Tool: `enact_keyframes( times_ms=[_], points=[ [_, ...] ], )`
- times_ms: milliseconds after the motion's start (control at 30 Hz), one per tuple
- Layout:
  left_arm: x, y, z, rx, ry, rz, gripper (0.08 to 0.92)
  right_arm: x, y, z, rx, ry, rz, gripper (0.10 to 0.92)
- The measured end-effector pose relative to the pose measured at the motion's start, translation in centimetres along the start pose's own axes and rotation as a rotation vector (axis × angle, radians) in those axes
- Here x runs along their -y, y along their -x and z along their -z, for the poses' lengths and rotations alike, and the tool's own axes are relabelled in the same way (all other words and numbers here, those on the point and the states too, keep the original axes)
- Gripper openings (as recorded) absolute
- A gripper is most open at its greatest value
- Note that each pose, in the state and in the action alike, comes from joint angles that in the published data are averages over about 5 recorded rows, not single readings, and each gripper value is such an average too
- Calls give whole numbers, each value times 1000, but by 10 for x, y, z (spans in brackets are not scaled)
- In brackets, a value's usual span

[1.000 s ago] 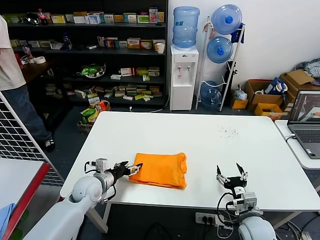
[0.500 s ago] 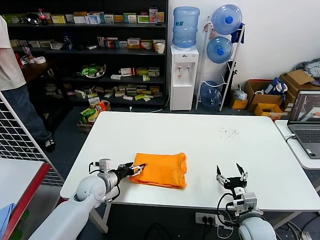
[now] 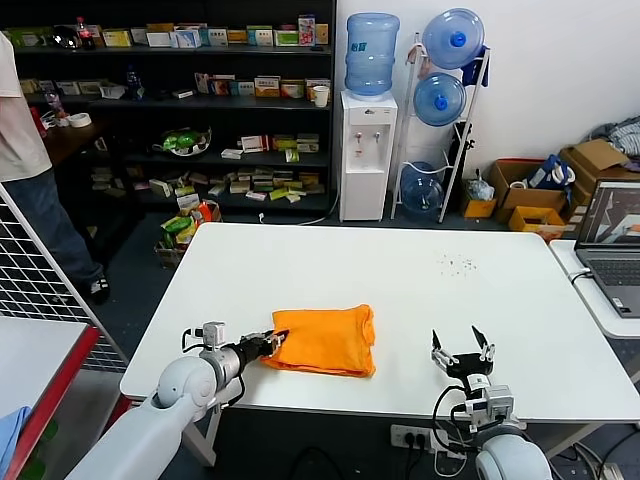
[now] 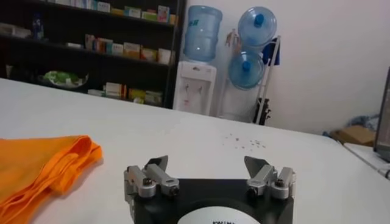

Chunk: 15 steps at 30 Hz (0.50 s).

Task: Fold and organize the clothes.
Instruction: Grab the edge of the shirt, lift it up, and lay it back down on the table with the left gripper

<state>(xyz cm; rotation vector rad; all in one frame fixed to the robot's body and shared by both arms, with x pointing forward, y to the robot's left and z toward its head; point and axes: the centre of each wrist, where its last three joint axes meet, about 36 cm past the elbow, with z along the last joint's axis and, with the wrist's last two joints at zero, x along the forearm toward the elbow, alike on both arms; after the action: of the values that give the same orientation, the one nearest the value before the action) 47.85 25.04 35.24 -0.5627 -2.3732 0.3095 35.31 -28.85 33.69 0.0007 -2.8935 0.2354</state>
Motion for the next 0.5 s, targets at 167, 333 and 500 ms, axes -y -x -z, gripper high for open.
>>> enact_keyframes(
  times_ms=[167,333,500],
  points=[
    [-1,-8,1,13,-10,15,181,-2,0,3,6,-4,4,823],
    [-6,-21,5,16,-10,45,123,-4,3,6,14,-8,8,823],
    [-20,-39,11,8,5,106,123,-6,6,9,23,-13,17,823]
  ],
)
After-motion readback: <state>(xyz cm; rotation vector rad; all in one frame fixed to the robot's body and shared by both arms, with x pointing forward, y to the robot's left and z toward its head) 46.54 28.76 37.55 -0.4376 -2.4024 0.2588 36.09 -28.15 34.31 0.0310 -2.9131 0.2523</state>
